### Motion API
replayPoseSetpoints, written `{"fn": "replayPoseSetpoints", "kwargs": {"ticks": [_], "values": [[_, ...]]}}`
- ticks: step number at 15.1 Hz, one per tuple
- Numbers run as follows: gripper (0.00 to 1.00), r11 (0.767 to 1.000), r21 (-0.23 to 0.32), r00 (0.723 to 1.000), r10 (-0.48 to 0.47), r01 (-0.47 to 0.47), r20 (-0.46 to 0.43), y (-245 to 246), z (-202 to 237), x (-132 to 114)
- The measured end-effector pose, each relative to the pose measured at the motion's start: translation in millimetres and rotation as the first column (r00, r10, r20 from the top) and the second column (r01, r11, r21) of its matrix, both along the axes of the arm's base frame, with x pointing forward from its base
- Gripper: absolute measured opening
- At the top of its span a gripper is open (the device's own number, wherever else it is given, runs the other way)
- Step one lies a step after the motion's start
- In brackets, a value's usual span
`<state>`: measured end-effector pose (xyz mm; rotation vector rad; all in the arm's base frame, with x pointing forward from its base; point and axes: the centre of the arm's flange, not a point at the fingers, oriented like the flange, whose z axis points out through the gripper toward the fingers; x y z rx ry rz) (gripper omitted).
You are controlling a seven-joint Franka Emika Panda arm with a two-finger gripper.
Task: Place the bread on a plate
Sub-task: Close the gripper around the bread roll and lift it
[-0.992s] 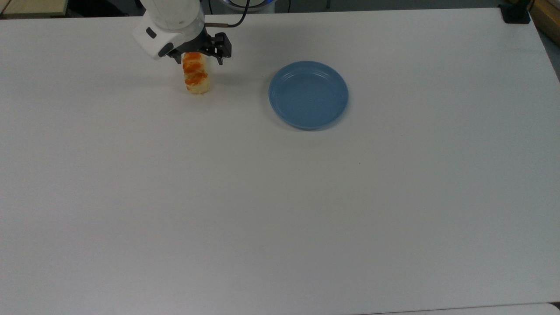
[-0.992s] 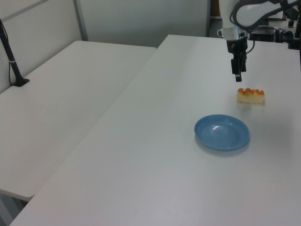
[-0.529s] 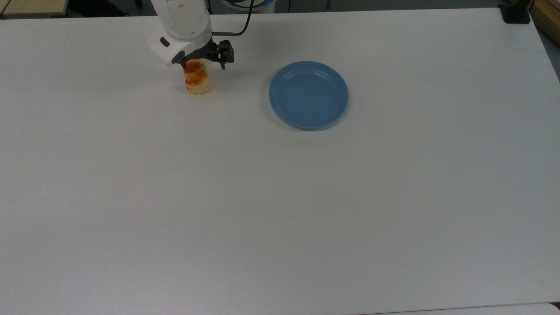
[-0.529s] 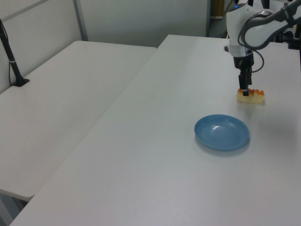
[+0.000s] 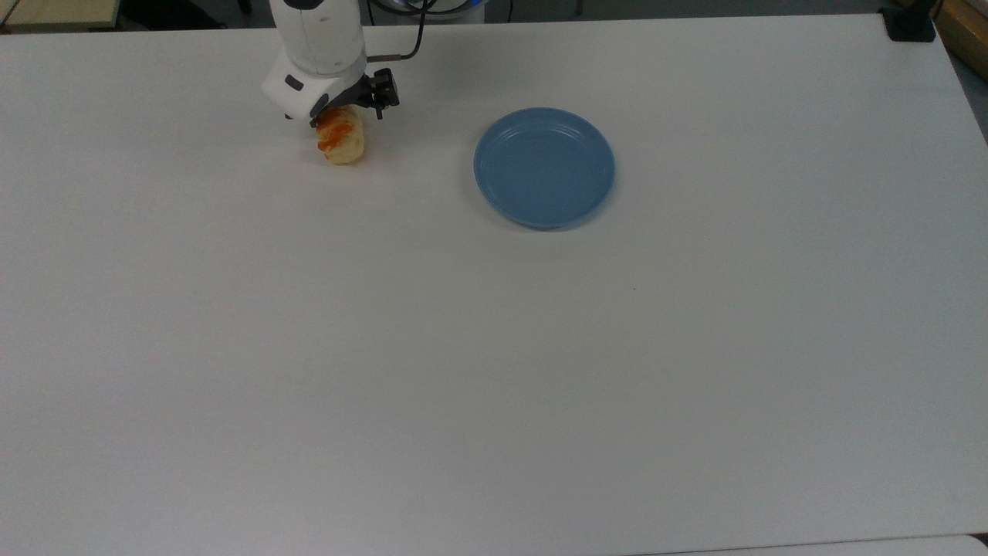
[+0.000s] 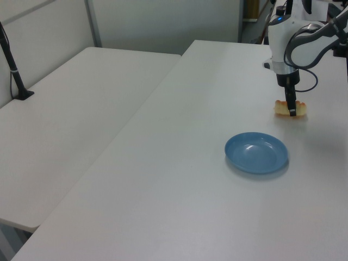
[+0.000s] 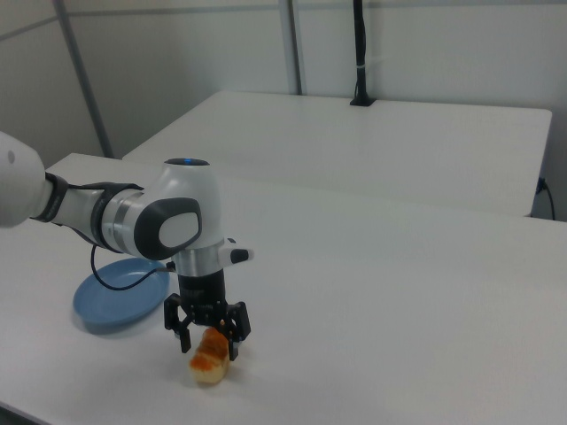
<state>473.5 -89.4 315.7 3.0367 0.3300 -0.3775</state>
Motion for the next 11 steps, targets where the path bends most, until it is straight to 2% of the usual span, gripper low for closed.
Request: {"fn": "replayPoseSetpoints", "kwargs": {"ticks": [9,11], "values": [[0.96,1.0,0.001,1.0,-0.02,0.02,-0.003,-12.9,-0.7,-3.8],[0.77,0.998,-0.008,0.998,-0.057,0.057,-0.001,-11.8,-1.8,-3.8]]}}
